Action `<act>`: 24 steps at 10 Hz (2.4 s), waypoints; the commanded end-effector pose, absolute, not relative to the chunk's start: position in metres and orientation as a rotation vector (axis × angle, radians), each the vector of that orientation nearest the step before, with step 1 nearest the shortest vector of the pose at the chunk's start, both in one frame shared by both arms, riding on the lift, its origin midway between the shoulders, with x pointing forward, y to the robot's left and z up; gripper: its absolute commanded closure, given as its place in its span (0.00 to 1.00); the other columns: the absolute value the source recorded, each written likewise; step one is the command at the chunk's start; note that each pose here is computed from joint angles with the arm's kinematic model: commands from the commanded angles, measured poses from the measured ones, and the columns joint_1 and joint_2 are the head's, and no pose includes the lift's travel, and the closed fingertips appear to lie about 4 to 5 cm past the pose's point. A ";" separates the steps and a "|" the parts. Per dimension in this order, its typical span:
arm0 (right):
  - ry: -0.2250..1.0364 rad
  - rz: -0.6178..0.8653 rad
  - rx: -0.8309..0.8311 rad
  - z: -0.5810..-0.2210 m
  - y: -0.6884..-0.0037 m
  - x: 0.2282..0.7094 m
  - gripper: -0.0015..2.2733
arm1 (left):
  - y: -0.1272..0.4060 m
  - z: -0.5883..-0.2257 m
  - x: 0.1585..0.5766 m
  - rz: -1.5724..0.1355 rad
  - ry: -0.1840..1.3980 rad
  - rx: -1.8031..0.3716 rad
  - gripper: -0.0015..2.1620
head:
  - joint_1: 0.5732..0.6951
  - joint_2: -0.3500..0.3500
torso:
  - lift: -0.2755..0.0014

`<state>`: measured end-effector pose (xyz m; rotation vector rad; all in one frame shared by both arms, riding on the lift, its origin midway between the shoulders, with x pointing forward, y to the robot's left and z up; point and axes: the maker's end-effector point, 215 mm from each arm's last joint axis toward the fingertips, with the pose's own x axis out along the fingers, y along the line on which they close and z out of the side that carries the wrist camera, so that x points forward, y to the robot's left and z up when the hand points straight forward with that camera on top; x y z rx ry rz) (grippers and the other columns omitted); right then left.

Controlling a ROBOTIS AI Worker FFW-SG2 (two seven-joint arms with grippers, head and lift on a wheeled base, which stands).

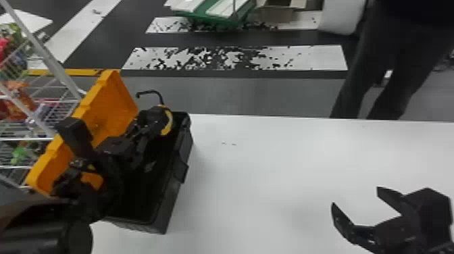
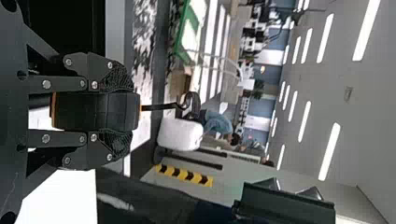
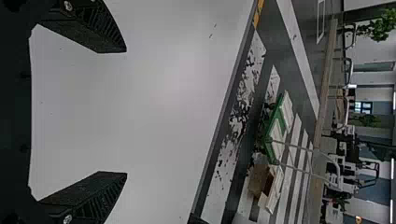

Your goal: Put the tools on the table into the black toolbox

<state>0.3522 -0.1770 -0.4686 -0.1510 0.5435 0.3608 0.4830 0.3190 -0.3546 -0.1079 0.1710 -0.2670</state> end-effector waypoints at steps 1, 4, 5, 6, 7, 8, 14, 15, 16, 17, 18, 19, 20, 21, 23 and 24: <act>0.506 0.357 -0.118 -0.461 -0.179 0.353 0.03 | 0.334 -0.362 0.483 -0.218 0.141 -0.053 0.99 | 1.00 0.77 | 0.85; 0.439 0.356 -0.008 -0.448 -0.190 0.350 0.03 | 0.361 -0.391 0.477 -0.143 0.128 -0.046 0.99 | 1.00 0.82 | 0.85; 0.425 0.352 0.021 -0.444 -0.196 0.348 0.03 | 0.363 -0.395 0.474 -0.133 0.123 -0.055 0.87 | 1.00 0.83 | 0.85; 0.400 0.345 0.056 -0.437 -0.204 0.347 0.03 | 0.365 -0.393 0.469 -0.121 0.099 -0.068 0.26 | 1.00 0.83 | 0.85; 0.393 0.333 0.069 -0.436 -0.210 0.345 0.03 | 0.369 -0.394 0.465 -0.104 0.098 -0.076 0.00 | 1.00 0.83 | 0.85; 0.371 0.336 0.090 -0.430 -0.212 0.345 0.03 | 0.370 -0.394 0.460 -0.101 0.098 -0.083 0.00 | 1.00 0.82 | 0.85; 0.275 0.309 0.115 -0.423 -0.243 0.334 0.03 | 0.350 -0.370 0.413 -0.037 -0.035 -0.082 0.02 | 1.00 0.78 | 0.85; 0.267 0.303 0.107 -0.422 -0.248 0.330 0.03 | 0.343 -0.366 0.402 -0.030 -0.068 -0.088 0.02 | 1.00 0.78 | 0.85; 0.254 0.299 0.107 -0.421 -0.254 0.326 0.03 | 0.336 -0.362 0.393 -0.028 -0.095 -0.094 0.02 | 1.00 0.75 | 0.85; 0.236 0.291 0.100 -0.418 -0.260 0.323 0.03 | 0.329 -0.361 0.383 -0.028 -0.110 -0.101 0.02 | 1.00 0.72 | 0.85; 0.215 0.279 0.103 -0.415 -0.269 0.319 0.03 | 0.320 -0.359 0.373 -0.027 -0.128 -0.108 0.02 | 1.00 0.69 | 0.85; 0.213 0.274 0.096 -0.418 -0.276 0.314 0.03 | 0.314 -0.358 0.359 -0.015 -0.147 -0.104 0.02 | 1.00 0.67 | 0.85; 0.216 0.266 0.098 -0.422 -0.281 0.308 0.03 | 0.308 -0.359 0.346 -0.015 -0.156 -0.100 0.02 | 1.00 0.63 | 0.85; 0.212 0.254 0.097 -0.424 -0.287 0.303 0.03 | 0.298 -0.356 0.337 -0.025 -0.175 -0.092 0.02 | 1.00 0.60 | 0.85; 0.181 0.271 0.085 -0.424 -0.284 0.294 0.03 | 0.266 -0.358 0.321 -0.065 -0.189 -0.089 0.02 | 1.00 0.54 | 0.85; 0.153 0.291 0.076 -0.419 -0.278 0.291 0.03 | 0.251 -0.360 0.314 -0.077 -0.195 -0.099 0.02 | 1.00 0.50 | 0.85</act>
